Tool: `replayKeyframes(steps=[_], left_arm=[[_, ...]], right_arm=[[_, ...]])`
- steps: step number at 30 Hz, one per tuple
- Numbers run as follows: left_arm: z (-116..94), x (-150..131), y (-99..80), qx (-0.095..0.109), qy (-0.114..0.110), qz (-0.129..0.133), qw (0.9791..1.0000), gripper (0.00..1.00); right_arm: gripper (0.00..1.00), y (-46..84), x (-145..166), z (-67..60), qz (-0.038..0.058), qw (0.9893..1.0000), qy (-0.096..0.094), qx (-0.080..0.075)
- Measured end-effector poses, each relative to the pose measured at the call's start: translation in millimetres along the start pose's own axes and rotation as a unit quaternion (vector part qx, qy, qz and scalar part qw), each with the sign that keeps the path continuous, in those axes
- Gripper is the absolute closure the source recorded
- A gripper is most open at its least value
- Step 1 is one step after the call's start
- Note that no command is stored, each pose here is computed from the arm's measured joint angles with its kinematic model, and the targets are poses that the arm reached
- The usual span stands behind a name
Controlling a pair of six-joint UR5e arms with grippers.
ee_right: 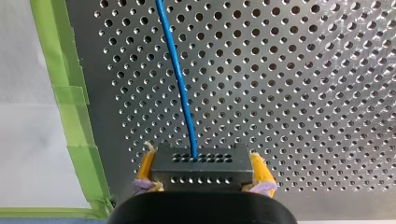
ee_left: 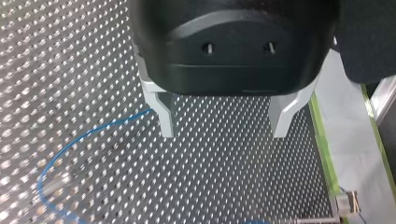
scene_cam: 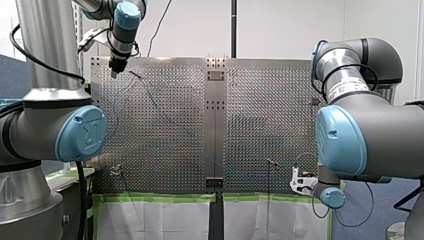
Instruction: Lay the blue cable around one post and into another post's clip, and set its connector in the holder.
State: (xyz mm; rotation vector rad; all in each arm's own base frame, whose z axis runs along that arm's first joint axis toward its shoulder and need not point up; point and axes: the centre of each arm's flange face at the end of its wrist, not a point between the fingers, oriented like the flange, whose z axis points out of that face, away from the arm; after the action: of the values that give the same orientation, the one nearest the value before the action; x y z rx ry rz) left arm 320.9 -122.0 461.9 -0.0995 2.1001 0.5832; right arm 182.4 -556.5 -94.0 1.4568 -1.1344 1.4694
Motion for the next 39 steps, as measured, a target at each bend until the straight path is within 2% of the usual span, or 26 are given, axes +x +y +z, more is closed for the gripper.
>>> replayKeyframes(steps=[5, 11, 17, 20, 26, 29, 32, 36, 39], left_arm=[[8.0, 13.3, -13.4, 0.023, 0.0, -0.013, 0.9996, 0.0], [24.0, 35.9, -41.8, 0.06, 0.014, -0.021, 0.9979, 0.0], [34.7, 59.8, -70.5, 0.096, 0.03, -0.024, 0.9946, 0.0], [40.0, 74.7, -86.1, 0.116, 0.04, -0.026, 0.9921, 0.0], [48.6, 107.5, -115.9, 0.155, 0.064, -0.031, 0.9854, 0.0], [50.2, 125.8, -131.3, 0.175, 0.077, -0.032, 0.981, 0.0], [49.6, 145.2, -146.6, 0.197, 0.091, -0.032, 0.9758, 0.0], [46.2, 175.0, -167.5, 0.227, 0.112, -0.03, 0.9669, 0.0], [43.1, 194.1, -178.8, 0.245, 0.123, -0.022, 0.9615, 0.0]], right_arm=[[1.0, -1.2, -0.1, -0.1, -0.0004, 1.0, 0.0, 0.001], [1.0, -5.9, -0.5, -0.1, -0.0015, 1.0, -0.001, 0.006], [1.0, -7.6, -0.5, 0.2, -0.0018, 1.0, 0.0, 0.007], [1.0, -8.2, -0.6, 0.1, -0.0018, 1.0, -0.001, 0.008], [1.0, -9.0, -1.1, -0.4, -0.0019, 1.0, -0.003, 0.009], [1.0, -9.4, -1.6, -0.9, -0.0024, 0.9999, -0.005, 0.009], [1.0, -9.5, -2.0, -1.2, -0.0027, 0.9999, -0.007, 0.009], [1.0, -10.5, -2.4, -1.6, -0.0024, 0.9999, -0.009, 0.009], [1.0, -11.1, -2.6, -1.9, -0.0024, 0.9999, -0.01, 0.008]])
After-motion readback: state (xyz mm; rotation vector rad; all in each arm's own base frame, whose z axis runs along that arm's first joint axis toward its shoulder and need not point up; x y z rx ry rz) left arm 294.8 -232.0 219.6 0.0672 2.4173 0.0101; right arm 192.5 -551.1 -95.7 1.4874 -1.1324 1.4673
